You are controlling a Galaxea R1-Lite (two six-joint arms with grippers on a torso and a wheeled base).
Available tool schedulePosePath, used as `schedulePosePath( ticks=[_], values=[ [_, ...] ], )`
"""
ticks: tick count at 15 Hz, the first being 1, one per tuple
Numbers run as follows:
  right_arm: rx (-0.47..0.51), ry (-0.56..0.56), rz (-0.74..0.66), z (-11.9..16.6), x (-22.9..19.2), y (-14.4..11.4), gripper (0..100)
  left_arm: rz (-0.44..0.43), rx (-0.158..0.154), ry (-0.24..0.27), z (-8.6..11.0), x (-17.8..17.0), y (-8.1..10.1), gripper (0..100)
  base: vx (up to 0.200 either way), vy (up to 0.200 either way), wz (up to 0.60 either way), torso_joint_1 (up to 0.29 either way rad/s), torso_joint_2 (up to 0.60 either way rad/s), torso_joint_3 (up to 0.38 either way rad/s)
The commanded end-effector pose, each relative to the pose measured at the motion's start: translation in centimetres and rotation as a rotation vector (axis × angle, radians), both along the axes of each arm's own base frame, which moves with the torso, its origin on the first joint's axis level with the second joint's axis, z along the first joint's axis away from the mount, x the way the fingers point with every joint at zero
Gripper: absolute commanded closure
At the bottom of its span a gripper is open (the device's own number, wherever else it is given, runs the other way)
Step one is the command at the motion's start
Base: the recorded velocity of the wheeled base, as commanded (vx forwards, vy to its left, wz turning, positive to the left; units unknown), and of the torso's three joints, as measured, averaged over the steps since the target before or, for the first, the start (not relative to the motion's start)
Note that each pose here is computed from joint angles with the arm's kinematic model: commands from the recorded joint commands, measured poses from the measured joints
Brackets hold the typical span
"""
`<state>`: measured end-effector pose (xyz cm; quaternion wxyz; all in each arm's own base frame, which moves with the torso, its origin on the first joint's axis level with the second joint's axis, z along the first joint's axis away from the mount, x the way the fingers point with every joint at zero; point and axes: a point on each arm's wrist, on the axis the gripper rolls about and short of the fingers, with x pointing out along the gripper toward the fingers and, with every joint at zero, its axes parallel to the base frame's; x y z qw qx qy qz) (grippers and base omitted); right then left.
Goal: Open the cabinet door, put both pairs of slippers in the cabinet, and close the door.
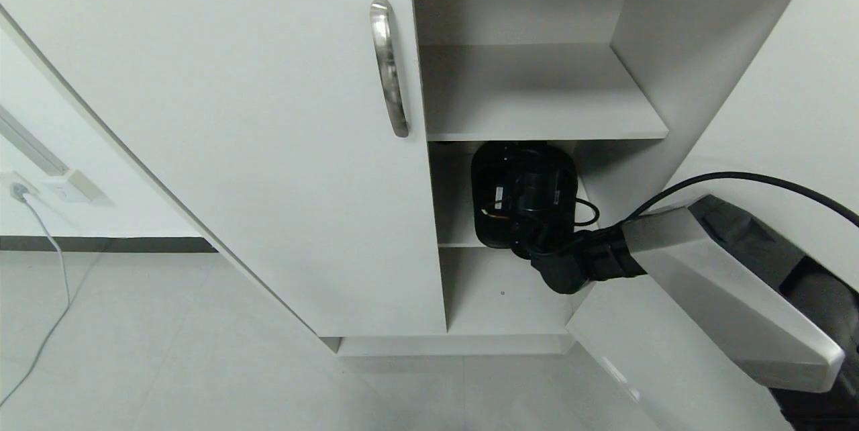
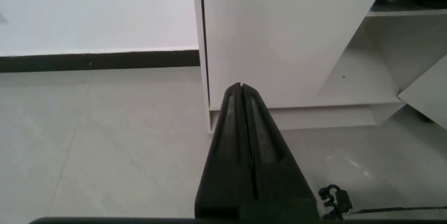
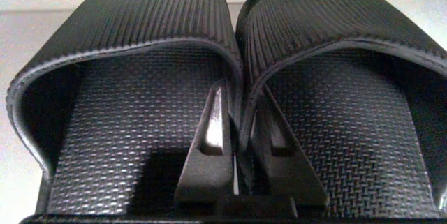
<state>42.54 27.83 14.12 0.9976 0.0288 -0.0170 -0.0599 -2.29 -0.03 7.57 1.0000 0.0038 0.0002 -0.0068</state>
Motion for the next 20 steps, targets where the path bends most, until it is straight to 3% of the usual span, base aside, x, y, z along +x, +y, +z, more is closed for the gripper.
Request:
schedulePosePath(
  ticks=[1, 13, 14, 18, 20],
  values=[
    [0.002, -0.003, -0.004, -0.5, 0.6, 0.2, 100, 0.0, 0.0, 0.0, 0.0, 0.0, 0.0, 100, 0.0, 0.0, 0.0, 0.0, 0.0, 0.0],
    [0.008, 0.015, -0.008, -1.9, 1.4, 0.1, 100, 0.001, 0.0, 0.001, 0.0, 0.0, 0.0, 100, 0.0, 0.0, 0.0, 0.0, 0.0, 0.0],
    [0.008, 0.015, -0.01, -1.9, 1.4, 0.1, 0, 0.001, 0.0, 0.001, 0.0, 0.0, 0.0, 100, 0.0, 0.0, 0.0, 0.0, 0.0, 0.0],
    [-0.006, 0.033, -0.004, -2.4, 0.7, 0.1, 0, 0.0, 0.0, 0.003, 0.0, 0.0, 0.0, 100, 0.0, 0.0, 0.0, 0.0, 0.0, 0.0],
    [-0.008, 0.035, 0.012, -1.2, -1.0, -0.1, 0, 0.0, 0.0, 0.001, 0.0, 0.0, 0.0, 100, 0.0, 0.0, 0.0, 0.0, 0.0, 0.0]
  ],
)
